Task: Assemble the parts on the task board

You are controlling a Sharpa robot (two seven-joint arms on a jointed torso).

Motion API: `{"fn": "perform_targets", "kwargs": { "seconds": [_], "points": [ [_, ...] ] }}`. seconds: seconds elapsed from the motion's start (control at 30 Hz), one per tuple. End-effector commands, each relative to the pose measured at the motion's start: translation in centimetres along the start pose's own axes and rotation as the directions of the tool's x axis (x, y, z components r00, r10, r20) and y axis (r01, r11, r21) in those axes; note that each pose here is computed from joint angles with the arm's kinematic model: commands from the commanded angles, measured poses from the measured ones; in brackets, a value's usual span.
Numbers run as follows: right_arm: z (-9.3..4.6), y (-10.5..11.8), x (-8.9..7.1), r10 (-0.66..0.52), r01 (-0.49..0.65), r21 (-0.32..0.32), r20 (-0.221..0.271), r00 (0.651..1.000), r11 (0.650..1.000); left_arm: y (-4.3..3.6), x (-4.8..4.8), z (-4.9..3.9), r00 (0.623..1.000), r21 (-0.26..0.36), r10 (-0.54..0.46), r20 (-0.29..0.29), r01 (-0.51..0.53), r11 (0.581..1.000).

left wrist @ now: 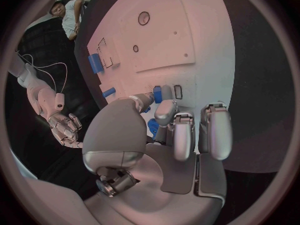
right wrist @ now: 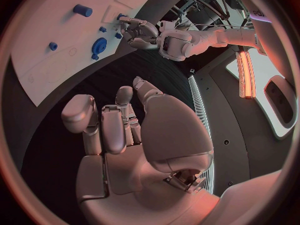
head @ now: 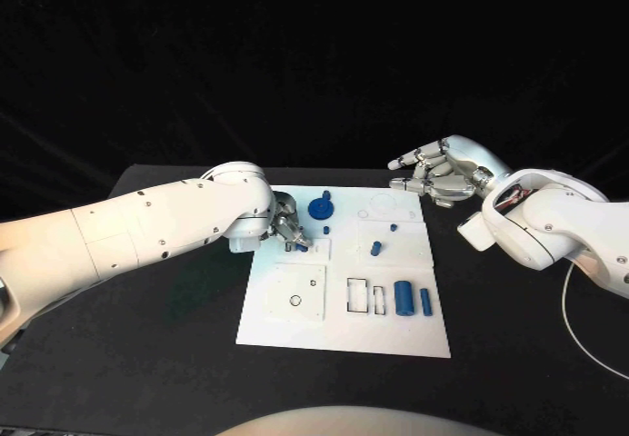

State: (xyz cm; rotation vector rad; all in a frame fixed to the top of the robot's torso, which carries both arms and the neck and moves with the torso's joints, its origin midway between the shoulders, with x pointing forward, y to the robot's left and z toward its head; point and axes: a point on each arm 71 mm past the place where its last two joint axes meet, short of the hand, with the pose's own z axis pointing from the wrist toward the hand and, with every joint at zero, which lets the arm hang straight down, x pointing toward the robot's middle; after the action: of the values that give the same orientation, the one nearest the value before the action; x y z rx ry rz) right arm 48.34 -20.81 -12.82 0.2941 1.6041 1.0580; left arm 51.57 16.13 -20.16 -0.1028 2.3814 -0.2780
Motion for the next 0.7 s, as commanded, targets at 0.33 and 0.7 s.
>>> {"fn": "perform_targets", "kwargs": {
  "seconds": [0.33,0.7],
  "points": [
    [-0.02,0.05,0.21,-0.002,0.001,-0.003,-0.020,1.000,1.000,-0.39,0.57,0.38,0.998,0.002,0.040,-0.044,-0.040,0.999],
    [-0.04,0.04,0.21,-0.001,0.001,-0.003,-0.022,1.000,1.000,-0.62,0.48,0.49,0.998,0.000,0.054,-0.038,-0.054,0.999]
  ]
}}
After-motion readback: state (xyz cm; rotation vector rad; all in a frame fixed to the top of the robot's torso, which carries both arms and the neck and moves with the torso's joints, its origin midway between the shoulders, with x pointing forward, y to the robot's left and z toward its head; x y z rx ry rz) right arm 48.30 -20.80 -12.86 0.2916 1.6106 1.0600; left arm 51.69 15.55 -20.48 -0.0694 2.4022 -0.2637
